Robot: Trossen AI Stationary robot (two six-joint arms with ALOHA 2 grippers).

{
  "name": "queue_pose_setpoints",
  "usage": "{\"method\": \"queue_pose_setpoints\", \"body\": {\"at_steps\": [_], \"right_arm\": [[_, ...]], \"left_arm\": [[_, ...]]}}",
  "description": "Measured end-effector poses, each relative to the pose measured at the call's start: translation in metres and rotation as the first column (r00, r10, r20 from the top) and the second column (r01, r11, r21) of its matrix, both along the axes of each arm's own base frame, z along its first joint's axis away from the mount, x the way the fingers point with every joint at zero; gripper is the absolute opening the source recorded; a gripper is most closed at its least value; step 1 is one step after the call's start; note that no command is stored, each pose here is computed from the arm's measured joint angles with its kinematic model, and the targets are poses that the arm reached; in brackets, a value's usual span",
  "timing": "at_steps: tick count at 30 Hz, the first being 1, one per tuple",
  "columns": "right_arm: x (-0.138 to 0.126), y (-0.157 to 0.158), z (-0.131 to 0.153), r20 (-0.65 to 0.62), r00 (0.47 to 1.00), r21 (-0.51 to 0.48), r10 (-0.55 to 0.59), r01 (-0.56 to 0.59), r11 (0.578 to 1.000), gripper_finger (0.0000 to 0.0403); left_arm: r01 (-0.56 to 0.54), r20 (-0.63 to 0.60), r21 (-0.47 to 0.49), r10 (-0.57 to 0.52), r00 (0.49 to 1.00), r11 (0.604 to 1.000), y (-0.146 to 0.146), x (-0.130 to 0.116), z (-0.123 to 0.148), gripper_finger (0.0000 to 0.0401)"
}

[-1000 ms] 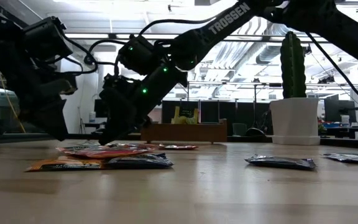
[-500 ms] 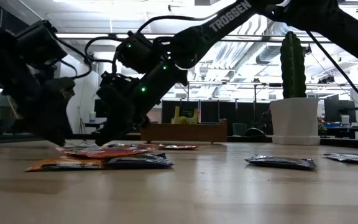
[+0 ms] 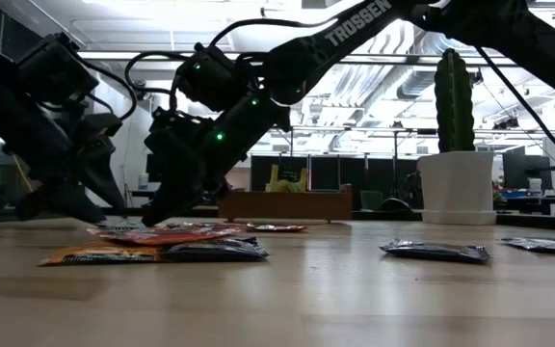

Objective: Pick & Place Tea
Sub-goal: Put the purple tea bag in the left compartment of the organizer

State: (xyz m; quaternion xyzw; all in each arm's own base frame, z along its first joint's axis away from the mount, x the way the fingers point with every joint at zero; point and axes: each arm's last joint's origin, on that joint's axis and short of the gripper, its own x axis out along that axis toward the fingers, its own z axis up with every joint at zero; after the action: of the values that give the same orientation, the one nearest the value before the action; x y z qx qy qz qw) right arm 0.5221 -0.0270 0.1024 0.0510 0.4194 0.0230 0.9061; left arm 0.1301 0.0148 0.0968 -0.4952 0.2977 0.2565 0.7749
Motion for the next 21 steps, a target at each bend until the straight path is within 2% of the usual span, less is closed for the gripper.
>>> {"method": "queue_pose_setpoints", "body": {"at_steps": [5, 15, 18, 21], "right_arm": [[0.0015, 0.0003, 0.001, 0.02, 1.0, 0.012, -0.009, 0.009, 1.0, 0.0], [0.0028, 0.0007, 0.0015, 0.036, 0.999, 0.018, -0.012, 0.012, 1.0, 0.0], [0.0028, 0.0007, 0.0015, 0.037, 0.999, 0.018, -0.012, 0.012, 1.0, 0.0], [0.0028, 0.0005, 0.0016, 0.037, 0.999, 0.018, -0.013, 0.012, 1.0, 0.0]], "left_arm": [[0.013, 0.007, -0.027, -0.013, 1.0, 1.0, -0.0009, 0.0003, 0.0001, 0.0181], [0.01, 0.008, -0.021, -0.01, 1.0, 1.0, -0.0007, 0.0003, 0.0001, 0.0171], [0.001, 0.003, -0.01, -0.001, 1.0, 1.0, -0.0004, -0.0001, -0.0004, 0.0132], [-0.014, -0.007, 0.006, 0.014, 1.0, 1.0, 0.0001, -0.0009, -0.0012, 0.0063]]}}
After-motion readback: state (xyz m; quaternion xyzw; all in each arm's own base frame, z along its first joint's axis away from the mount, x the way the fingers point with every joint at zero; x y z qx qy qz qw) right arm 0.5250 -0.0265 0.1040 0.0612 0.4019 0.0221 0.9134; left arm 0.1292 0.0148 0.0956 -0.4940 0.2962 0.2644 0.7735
